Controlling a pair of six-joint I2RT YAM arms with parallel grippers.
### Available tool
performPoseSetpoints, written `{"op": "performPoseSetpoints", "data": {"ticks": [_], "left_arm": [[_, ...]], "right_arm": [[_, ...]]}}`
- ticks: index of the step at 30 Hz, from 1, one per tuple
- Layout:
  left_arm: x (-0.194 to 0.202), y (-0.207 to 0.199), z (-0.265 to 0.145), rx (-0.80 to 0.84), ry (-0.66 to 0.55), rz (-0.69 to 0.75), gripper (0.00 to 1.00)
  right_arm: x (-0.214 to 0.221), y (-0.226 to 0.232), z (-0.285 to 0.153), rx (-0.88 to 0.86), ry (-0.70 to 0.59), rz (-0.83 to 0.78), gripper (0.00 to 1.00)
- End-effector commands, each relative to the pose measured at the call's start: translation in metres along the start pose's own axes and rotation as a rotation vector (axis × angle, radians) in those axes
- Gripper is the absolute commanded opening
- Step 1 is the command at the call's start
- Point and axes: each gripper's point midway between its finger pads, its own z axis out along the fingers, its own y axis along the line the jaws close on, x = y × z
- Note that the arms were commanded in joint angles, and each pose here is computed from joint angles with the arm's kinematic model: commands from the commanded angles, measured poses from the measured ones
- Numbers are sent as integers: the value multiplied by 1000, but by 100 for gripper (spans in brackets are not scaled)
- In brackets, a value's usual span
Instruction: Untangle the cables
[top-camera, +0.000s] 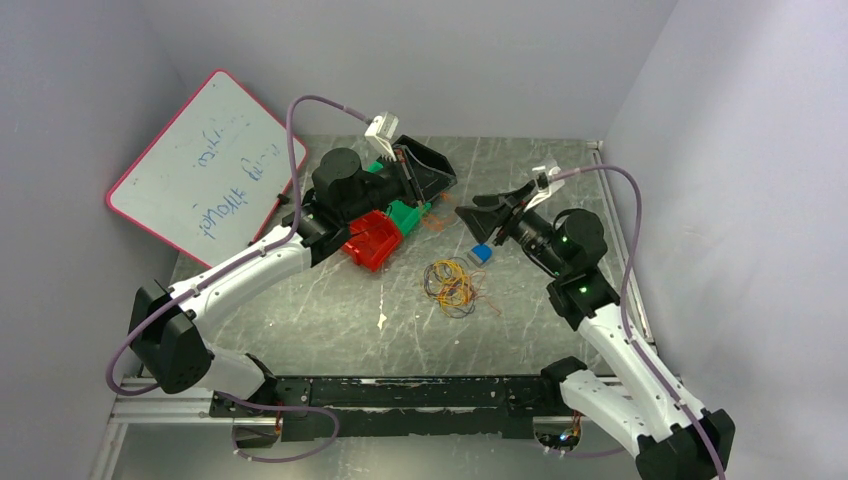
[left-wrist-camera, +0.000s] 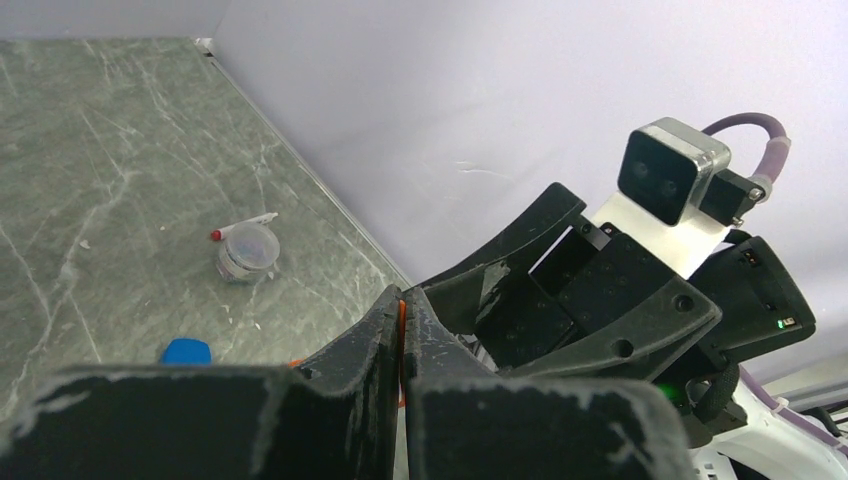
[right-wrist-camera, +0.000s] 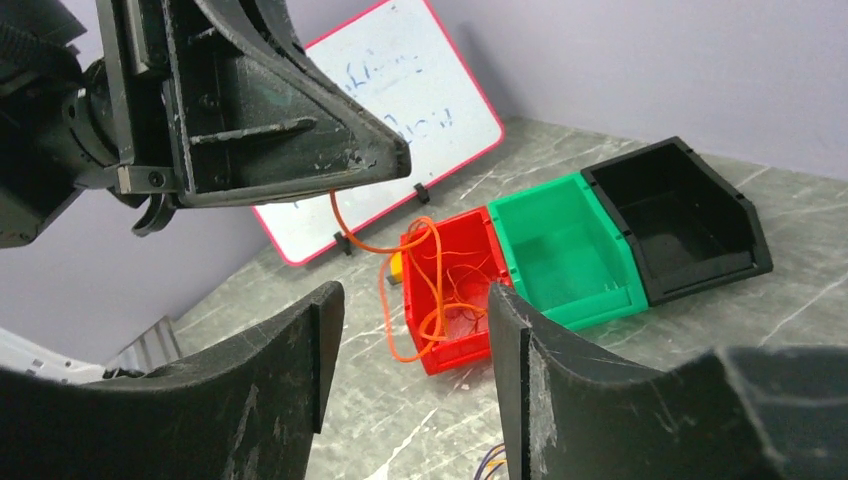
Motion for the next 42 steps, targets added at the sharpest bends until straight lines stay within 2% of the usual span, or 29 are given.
{"op": "performPoseSetpoints", "data": {"ticks": [1, 10, 15, 18, 24, 27, 34, 40, 42], "left_arm": [[-17, -11, -4, 17, -44, 23, 7], [-14, -15, -4, 40, -35, 11, 7], [-16, -19, -6, 55, -36, 2, 7], [-18, -26, -8, 71, -34, -5, 7], [-21, -44, -16, 125, -17, -41, 7], [-26, -54, -21, 144, -12, -44, 7], [-60, -79, -36, 128, -55, 45, 7], [-91, -83, -53, 70, -106, 122, 7], [-99, -83, -57, 55, -116, 141, 7]], "right_arm": [[8, 10, 4, -74, 44, -7, 59], [21, 0, 27, -82, 56, 44, 58], [32, -39, 37, 104, 54, 93, 44], [33, -57, 40, 190, 24, 120, 40], [30, -77, 52, 272, -23, 162, 27], [42, -96, 53, 368, 10, 185, 18], [75, -127, 40, 524, 71, 197, 18], [110, -150, 14, 655, 146, 205, 19], [118, -159, 3, 703, 162, 211, 22]]}}
